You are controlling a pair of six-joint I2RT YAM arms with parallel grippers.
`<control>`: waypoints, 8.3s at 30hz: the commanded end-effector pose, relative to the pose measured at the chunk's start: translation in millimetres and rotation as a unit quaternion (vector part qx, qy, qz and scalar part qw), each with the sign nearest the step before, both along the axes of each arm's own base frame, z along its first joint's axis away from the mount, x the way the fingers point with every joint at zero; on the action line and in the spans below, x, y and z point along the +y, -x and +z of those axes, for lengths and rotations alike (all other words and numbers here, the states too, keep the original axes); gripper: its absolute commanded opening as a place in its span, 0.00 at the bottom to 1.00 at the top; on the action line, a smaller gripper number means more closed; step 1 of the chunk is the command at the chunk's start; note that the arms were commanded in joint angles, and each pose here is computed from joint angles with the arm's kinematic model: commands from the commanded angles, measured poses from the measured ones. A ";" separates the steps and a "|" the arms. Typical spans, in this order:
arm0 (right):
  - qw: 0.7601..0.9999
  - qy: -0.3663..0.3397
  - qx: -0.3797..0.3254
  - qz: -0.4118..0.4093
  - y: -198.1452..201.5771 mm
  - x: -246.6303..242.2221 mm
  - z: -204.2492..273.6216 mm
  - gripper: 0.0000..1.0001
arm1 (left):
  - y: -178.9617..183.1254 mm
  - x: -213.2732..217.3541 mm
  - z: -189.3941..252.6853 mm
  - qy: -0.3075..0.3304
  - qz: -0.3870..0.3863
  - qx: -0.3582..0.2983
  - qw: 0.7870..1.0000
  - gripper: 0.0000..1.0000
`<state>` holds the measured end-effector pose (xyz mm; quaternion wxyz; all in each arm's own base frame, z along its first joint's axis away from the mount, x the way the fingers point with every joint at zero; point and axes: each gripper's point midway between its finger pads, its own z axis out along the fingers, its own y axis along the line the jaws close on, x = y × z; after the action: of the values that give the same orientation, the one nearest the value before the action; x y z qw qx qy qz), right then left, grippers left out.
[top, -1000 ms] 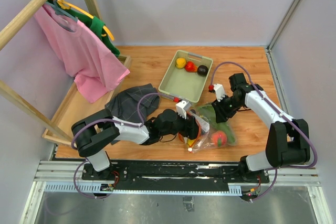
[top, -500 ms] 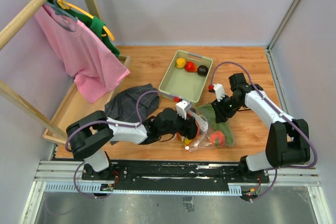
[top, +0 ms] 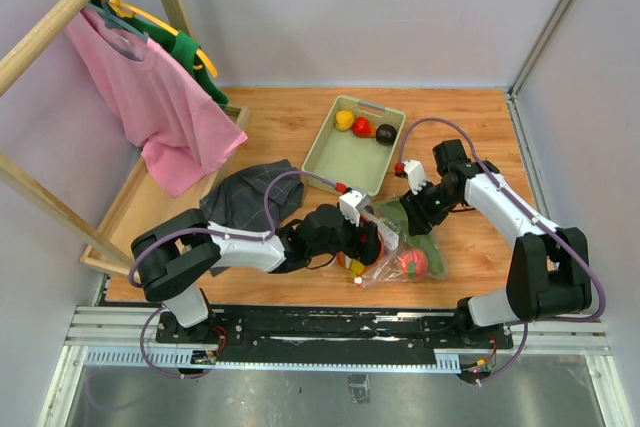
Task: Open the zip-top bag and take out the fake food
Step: Pick up the fake fruit from the zipper food storage bag, then place the fake fruit in the bin, then pick up the fake vegetable from the zipper food storage bag.
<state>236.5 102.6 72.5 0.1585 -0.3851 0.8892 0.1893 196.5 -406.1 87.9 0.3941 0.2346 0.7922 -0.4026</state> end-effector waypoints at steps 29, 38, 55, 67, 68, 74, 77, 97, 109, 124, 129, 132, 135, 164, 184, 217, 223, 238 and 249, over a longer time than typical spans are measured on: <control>0.980 -0.166 0.004 0.111 42.7 59.5 47.4 0.61 | 12.7 22.5 -8.4 -0.001 -0.012 0.011 1.000 0.82; 0.977 -0.156 0.067 0.125 52.0 81.0 32.2 0.56 | 12.5 19.5 -10.6 0.004 -0.015 0.015 1.000 0.74; 0.991 -0.051 0.039 0.120 40.1 67.9 1.5 0.04 | 15.6 12.9 -11.5 0.016 -0.031 0.019 0.999 0.56; 0.981 -0.093 0.063 0.160 59.2 89.6 10.1 0.04 | 14.2 1.3 -17.3 0.018 -0.042 0.032 0.998 0.77; 0.981 -0.094 0.064 0.160 59.5 89.6 10.0 0.04 | 14.0 1.1 -18.0 0.017 -0.041 0.034 0.998 0.77; 0.980 -0.093 0.064 0.161 59.7 89.4 9.9 0.04 | 11.0 -0.3 -18.5 0.020 -0.040 0.038 0.998 0.77; 0.983 -0.080 0.055 0.157 55.8 85.3 8.5 0.04 | 8.1 2.9 -13.9 0.024 -0.028 0.034 0.999 0.60; 0.988 -0.073 0.005 0.136 40.8 66.2 19.6 0.10 | 17.7 46.0 28.3 0.066 0.015 0.022 0.997 0.39; 0.982 -0.087 -0.043 0.163 46.8 59.5 39.2 0.50 | 9.7 76.3 81.4 0.107 0.037 0.008 0.994 0.38; 0.986 -0.102 -0.118 0.059 21.5 22.0 70.1 0.60 | -70.6 100.2 128.1 0.072 0.099 -0.035 0.992 0.38; 0.988 -0.083 -0.127 0.017 10.8 6.8 68.0 0.61 | -114.1 89.9 112.0 0.012 0.120 -0.041 0.992 0.38; 0.989 -0.071 -0.128 0.002 6.4 0.6 65.8 0.61 | -143.6 83.1 100.1 -0.035 0.139 -0.049 0.988 0.38; 0.989 -0.067 -0.130 -0.002 5.0 -1.4 65.7 0.62 | -176.2 78.6 83.6 -0.093 0.160 -0.054 0.981 0.38; 0.989 -0.064 -0.132 -0.015 3.5 -5.5 65.3 0.68 | -322.1 99.2 -19.3 -0.420 0.256 -0.103 0.865 0.69; 0.989 -0.069 -0.130 -0.013 4.6 -3.6 65.8 0.70 | -328.7 99.8 1.4 -0.412 0.272 -0.120 0.861 0.99; 0.985 -0.112 -0.131 0.028 16.4 11.3 74.9 0.73 | -215.3 102.1 168.7 -0.060 0.242 -0.165 0.954 0.99; 0.980 -0.131 -0.141 0.049 21.1 18.7 81.1 0.73 | -156.6 116.3 178.2 0.015 0.193 -0.165 0.967 0.99; 0.945 -0.198 -0.169 0.197 56.0 59.2 85.9 0.81 | -12.4 147.9 147.6 0.211 0.064 -0.114 0.969 0.84; 0.806 -0.211 -0.282 0.475 93.1 82.7 79.6 0.99 | 20.9 132.9 93.2 0.196 -0.006 -0.055 0.979 0.42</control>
<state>149.5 176.5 146.5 0.3525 -0.6808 0.5603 0.3136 186.8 -259.1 184.2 0.4912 0.1499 0.6838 -0.5184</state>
